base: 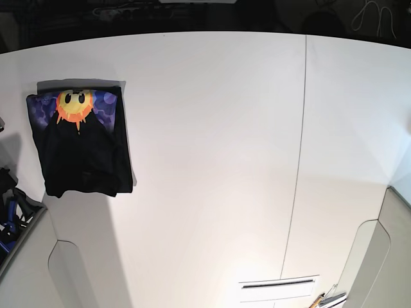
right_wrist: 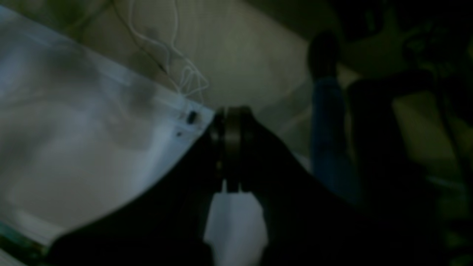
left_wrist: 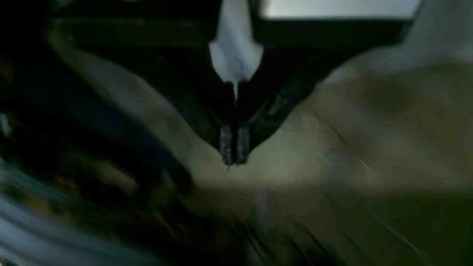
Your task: Fold the T-shirt properly
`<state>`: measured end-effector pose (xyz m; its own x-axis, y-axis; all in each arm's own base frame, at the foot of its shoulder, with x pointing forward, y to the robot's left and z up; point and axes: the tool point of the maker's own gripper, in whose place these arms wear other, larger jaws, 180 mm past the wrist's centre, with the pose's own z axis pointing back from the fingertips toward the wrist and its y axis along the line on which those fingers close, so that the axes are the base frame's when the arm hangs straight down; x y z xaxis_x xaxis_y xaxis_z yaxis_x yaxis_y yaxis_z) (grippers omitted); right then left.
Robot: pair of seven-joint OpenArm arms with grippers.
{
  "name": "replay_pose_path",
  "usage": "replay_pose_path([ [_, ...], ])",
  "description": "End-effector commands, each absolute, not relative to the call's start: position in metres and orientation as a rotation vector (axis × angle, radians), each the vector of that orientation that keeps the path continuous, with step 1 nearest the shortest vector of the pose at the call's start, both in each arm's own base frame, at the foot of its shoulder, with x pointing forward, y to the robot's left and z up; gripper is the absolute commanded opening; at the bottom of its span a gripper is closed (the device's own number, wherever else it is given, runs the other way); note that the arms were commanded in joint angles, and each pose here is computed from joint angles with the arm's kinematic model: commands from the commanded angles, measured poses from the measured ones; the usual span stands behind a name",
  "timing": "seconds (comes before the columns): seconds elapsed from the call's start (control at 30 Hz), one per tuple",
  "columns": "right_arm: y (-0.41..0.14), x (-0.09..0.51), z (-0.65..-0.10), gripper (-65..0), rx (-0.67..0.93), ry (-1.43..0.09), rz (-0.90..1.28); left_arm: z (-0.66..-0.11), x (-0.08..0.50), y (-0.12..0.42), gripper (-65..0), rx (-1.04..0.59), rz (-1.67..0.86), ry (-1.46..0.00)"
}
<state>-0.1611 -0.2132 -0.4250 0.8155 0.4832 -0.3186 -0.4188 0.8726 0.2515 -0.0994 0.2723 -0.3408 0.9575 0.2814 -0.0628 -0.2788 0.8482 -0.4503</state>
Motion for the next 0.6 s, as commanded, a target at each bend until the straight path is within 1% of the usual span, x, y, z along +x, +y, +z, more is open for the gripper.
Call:
replay_pose_path([
  [0.0, -0.222, -0.176, -0.430, -65.0, 0.181, 0.429, 0.469, -0.347, -0.112, 0.267, -65.0, -0.501, 0.303, 0.038],
  [0.1, -0.240, -0.201, -0.462, -65.0, 0.215, 0.482, 0.396, -0.386, -0.139, 0.254, -65.0, -0.520, 0.341, 0.108],
  [0.17, -0.249, -0.208, -0.485, -65.0, 0.237, 0.475, 0.360, -0.416, -0.144, 0.255, -65.0, -0.488, 0.347, 0.088],
  [0.2, -0.251, -0.206, -0.498, -65.0, 0.249, 0.445, 0.339, -0.432, -0.143, 0.256, -65.0, -0.468, 0.341, 0.062],
  [0.37, -0.253, -0.154, -0.559, -65.0, 0.265, 0.177, 0.232, -0.503, -0.106, 0.249, -65.0, -0.405, 0.183, -0.069],
  [0.43, -0.243, -0.135, -0.581, -65.0, 0.264, 0.151, 0.206, -0.527, -0.086, 0.241, -65.0, -0.398, 0.106, -0.109],
  [0.57, -0.213, -0.098, -0.617, -65.0, 0.246, 0.143, 0.158, -0.568, -0.057, 0.223, -65.0, -0.388, -0.027, -0.126],
])
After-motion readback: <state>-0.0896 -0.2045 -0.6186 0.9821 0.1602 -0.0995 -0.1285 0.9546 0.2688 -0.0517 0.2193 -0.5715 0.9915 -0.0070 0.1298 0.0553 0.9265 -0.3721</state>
